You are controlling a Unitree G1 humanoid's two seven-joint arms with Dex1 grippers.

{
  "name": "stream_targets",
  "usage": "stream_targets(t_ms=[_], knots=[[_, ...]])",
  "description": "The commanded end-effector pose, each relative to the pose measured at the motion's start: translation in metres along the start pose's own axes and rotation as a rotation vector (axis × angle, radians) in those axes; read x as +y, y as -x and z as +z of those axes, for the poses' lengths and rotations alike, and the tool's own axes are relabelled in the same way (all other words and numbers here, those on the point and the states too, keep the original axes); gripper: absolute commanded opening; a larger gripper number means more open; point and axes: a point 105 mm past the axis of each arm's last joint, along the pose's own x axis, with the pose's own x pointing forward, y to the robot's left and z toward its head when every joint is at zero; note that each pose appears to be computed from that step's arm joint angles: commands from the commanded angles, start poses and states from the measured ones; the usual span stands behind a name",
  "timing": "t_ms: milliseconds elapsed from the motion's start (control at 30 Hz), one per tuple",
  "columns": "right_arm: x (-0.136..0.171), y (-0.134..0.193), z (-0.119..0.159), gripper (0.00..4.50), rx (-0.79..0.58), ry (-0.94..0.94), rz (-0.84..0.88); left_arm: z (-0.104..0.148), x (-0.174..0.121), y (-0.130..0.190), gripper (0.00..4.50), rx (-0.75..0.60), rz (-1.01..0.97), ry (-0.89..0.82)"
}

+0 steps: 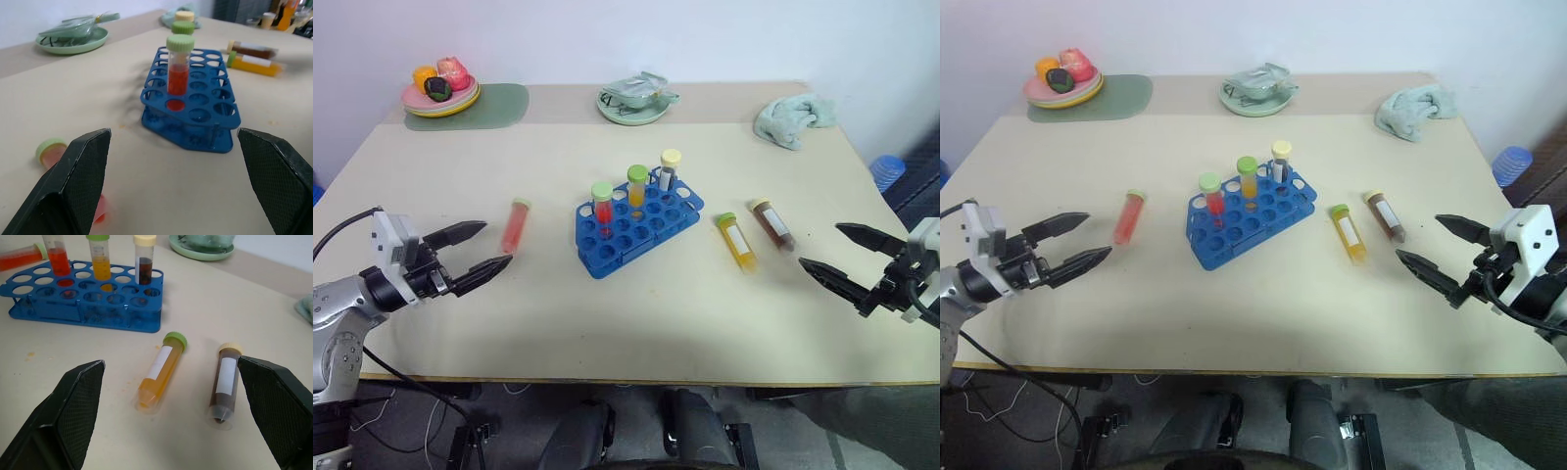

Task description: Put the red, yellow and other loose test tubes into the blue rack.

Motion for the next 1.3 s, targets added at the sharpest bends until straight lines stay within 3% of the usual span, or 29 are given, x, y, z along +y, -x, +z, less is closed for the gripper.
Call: stream_targets(t_ms=[33, 233, 500, 867, 1133, 1300], knots=[[-0.004, 0.005, 0.011, 4.42, -0.019, 0.031, -0.004, 0.012, 0.002, 0.002, 4.24, 0.008, 0.003, -0.062], [-0.010, 0.006, 0.006, 4.42, -0.014, 0.028, -0.020, 0.019, 0.000, -0.008, 4.24, -0.025, -0.020, -0.028], [-0.017, -0.009, -0.001, 4.42, 0.090, 0.013, -0.117, 0.024, -0.013, -0.019, 4.24, -0.086, -0.136, -0.009], [-0.053, -0.075, 0.023, 4.42, 0.176, -0.094, -0.150, 0.025, -0.052, -0.062, 4.24, -0.102, -0.403, -0.046], [-0.074, -0.101, 0.012, 4.42, 0.336, -0.178, -0.120, 0.024, -0.066, -0.093, 4.24, -0.125, -0.484, -0.029], [-0.082, -0.111, 0.004, 4.42, 0.395, -0.237, -0.111, 0.014, -0.075, -0.095, 4.24, -0.061, -0.559, -0.059]])
